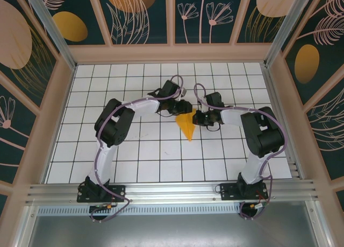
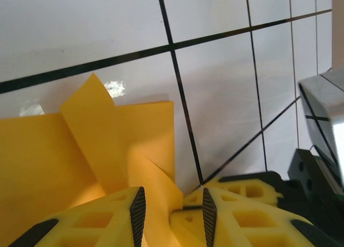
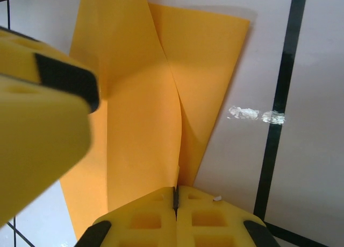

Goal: Fold a paper plane with a square sheet of paper (fold left side to right side)
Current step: Fourth fold the wing at the center of the table.

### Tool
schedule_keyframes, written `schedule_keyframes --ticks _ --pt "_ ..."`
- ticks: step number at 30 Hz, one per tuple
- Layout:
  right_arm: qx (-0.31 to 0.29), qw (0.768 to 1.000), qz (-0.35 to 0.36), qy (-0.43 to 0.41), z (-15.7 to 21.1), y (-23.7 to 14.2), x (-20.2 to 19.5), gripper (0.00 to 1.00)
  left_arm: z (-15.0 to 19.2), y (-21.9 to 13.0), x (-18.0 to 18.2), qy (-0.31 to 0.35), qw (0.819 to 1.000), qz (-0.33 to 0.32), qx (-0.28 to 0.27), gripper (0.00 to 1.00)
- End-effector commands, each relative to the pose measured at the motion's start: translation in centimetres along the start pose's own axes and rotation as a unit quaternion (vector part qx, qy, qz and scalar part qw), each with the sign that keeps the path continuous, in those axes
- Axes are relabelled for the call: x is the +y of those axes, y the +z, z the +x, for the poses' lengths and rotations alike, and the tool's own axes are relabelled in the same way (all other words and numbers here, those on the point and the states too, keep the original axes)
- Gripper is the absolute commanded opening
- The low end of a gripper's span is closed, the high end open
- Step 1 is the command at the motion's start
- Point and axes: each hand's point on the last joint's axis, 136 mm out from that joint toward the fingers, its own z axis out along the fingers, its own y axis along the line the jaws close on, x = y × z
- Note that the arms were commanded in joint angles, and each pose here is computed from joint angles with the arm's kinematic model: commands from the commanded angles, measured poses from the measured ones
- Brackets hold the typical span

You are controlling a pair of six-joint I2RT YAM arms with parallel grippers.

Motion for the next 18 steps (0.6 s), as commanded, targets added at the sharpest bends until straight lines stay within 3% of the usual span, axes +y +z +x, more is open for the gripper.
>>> schedule_keyframes --ticks 1,13,18 --pt "0.037 0.998 0.043 0.022 2.2 1.4 -2.5 0.0 -0.3 0.9 0.4 -0.005 1.0 -0.001 0.007 0.37" --pt "0.032 0.998 0.046 0.019 2.0 1.1 -2.5 0.0 0.7 1.8 3.3 -0.019 0.999 -0.045 0.015 0.37" --pt "0.002 1.0 0.029 0.003 -0.1 -0.1 -1.1 0.0 2.0 2.0 4.7 -0.028 0.998 -0.061 0.023 0.37"
